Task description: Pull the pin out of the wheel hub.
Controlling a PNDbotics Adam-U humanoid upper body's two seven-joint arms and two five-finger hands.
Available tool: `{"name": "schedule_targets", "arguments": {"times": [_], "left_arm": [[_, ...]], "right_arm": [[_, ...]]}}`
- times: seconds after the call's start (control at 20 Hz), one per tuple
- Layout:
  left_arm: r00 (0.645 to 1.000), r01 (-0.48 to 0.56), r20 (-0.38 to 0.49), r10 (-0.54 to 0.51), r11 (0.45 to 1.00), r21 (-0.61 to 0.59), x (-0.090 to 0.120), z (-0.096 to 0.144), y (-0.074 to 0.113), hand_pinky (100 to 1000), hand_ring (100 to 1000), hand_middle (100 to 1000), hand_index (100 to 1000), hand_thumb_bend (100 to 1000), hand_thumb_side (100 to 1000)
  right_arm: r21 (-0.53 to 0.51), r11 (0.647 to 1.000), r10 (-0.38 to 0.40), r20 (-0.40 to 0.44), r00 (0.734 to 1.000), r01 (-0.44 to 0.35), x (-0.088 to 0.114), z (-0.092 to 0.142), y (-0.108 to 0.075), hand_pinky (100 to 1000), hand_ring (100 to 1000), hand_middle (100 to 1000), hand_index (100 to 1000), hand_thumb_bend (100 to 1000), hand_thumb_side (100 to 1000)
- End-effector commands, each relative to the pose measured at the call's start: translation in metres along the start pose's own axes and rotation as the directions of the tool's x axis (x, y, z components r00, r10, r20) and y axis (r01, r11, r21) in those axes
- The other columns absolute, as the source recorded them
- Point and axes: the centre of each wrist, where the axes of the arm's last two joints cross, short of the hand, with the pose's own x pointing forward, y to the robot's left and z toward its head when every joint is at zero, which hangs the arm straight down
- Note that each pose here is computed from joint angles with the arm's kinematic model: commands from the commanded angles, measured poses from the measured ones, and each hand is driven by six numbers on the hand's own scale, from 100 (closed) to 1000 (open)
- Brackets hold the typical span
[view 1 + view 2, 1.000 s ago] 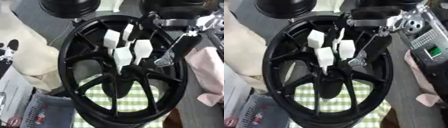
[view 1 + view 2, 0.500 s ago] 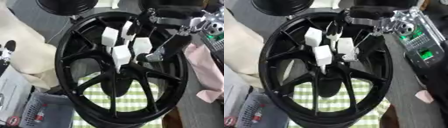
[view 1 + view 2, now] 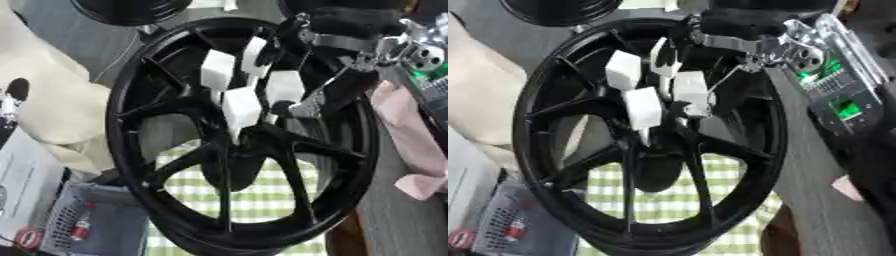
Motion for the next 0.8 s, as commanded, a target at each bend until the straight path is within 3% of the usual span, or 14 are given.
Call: {"name": "schedule_targets", "arguments": {"times": [0.05, 0.8], "left_arm": [[1.000, 0.003, 0.030, -0.003, 1.000, -0.009, 0.007, -0.004, 0.002, 585, 657, 482, 659, 730, 509], [0.999, -0.021, 0.028, 0.022, 0.999, -0.034, 0.009, -0.004, -0.002, 588, 658, 482, 660, 720, 510]], "right_arm": [[-0.005, 0.999, 0.039, -0.033, 0.999, -0.039, -0.005, 0.008, -0.009, 819, 715, 670, 776, 402, 420], [0.025, 0.998, 0.061, -0.079, 0.995, -0.059, -0.017, 0.012, -0.001, 820, 716, 670, 777, 395, 413]]}}
